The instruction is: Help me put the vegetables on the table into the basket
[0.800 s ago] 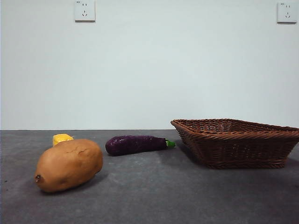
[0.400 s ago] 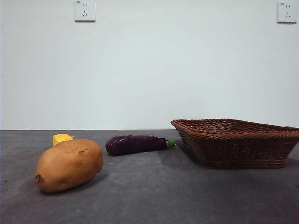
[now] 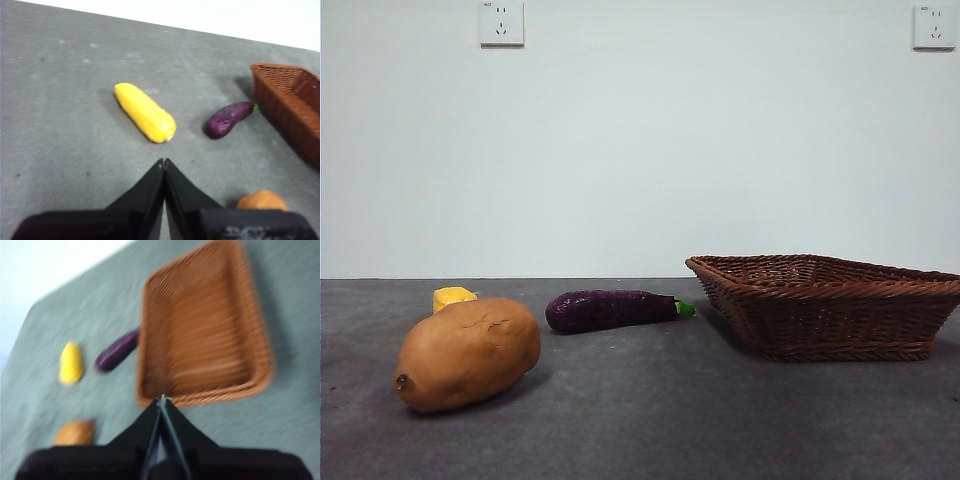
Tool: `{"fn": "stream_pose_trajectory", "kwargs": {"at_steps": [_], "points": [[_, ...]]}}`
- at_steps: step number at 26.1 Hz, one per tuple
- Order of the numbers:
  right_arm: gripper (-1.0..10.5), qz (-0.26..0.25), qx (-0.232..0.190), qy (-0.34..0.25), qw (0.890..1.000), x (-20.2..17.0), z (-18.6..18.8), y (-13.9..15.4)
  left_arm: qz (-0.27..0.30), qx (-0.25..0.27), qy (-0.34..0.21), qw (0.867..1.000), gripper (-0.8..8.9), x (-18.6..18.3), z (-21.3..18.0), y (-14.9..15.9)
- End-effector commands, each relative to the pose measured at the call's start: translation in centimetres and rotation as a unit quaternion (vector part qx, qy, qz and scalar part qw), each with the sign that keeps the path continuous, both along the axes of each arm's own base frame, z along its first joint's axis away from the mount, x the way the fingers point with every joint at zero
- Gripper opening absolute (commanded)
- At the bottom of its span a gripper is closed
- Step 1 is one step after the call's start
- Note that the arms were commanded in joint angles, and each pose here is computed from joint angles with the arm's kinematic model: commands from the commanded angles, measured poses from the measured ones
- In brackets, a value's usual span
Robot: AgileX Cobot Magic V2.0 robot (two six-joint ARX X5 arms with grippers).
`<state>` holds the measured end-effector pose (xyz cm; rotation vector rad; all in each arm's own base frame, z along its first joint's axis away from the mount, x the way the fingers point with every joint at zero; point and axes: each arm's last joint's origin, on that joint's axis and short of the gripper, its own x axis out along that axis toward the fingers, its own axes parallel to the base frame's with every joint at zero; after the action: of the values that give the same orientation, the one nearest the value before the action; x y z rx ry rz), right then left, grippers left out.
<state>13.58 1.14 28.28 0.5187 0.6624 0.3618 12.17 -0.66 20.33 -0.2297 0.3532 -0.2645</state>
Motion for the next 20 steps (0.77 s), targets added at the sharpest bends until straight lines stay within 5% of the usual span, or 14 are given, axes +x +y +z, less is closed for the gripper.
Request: {"fn": "stream_pose_trajectory", "kwargs": {"at_steps": [1,8,11,16,20], "points": [[-0.1,0.041,-0.002,0.045,0.998,2.1,0.4,0.1,-0.019,-0.01,0.017,1.0,-0.05,1.1,1.2,-0.1],[0.0,0.031,-0.027,0.106,0.994,7.7,1.8,-0.1,-0.171,-0.092,0.137,0.971,-0.04,5.5,5.0,-0.9],[0.1,0.047,-0.045,0.103,0.993,9.0,2.9,-0.2,-0.184,-0.104,0.152,0.966,-0.04,7.2,6.1,-0.9],[5.7,0.081,-0.089,0.14,0.983,11.7,4.2,-0.3,-0.184,-0.107,0.165,0.963,-0.04,8.4,7.9,-0.9],[6.0,0.077,-0.13,0.169,0.974,14.5,3.8,-0.5,-0.185,-0.105,0.167,0.963,-0.04,8.5,8.0,-0.9]]}}
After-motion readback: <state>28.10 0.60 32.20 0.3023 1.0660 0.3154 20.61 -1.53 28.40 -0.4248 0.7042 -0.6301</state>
